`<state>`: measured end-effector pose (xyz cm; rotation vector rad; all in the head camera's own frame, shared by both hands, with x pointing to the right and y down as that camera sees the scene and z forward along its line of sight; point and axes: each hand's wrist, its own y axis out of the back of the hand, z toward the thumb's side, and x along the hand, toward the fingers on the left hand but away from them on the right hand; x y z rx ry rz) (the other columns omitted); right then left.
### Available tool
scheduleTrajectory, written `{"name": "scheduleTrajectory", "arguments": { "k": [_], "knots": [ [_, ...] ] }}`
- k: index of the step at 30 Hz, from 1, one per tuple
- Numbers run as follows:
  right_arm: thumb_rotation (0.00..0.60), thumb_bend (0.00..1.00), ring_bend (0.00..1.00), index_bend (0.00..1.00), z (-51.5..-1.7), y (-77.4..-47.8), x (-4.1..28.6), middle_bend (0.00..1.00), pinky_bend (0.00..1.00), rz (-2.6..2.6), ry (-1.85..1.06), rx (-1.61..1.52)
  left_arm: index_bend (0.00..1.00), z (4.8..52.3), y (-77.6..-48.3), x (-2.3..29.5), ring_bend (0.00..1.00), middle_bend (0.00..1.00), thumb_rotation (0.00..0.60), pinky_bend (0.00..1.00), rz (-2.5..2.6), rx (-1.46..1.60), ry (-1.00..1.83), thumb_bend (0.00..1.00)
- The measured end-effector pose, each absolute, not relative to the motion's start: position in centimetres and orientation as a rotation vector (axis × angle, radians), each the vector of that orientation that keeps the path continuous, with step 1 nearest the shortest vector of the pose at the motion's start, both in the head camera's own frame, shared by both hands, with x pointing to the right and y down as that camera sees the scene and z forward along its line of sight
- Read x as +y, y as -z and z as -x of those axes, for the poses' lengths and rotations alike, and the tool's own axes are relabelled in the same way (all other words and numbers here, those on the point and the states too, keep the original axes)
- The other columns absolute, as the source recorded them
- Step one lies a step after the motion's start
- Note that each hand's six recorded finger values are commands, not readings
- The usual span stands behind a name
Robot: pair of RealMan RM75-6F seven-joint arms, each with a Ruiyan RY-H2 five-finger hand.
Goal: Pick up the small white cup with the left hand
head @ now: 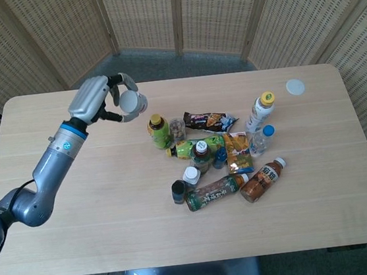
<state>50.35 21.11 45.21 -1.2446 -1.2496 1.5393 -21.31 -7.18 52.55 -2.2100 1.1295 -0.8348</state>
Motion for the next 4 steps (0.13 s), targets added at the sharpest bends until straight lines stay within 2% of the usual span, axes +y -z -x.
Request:
{"name": "scheduleTrajectory", "arguments": {
  "k": [4],
  "knots": [
    [0.514,0.02,0.0,0.0,-50.5,-45.4,21.3,0.0,0.0,1.251,-1.539,-1.256,0.58,21.4,-50.2,-7.7,0.67,0.54,0.6,0.49,2.217,1.173,0.788,0.29]
  ]
}}
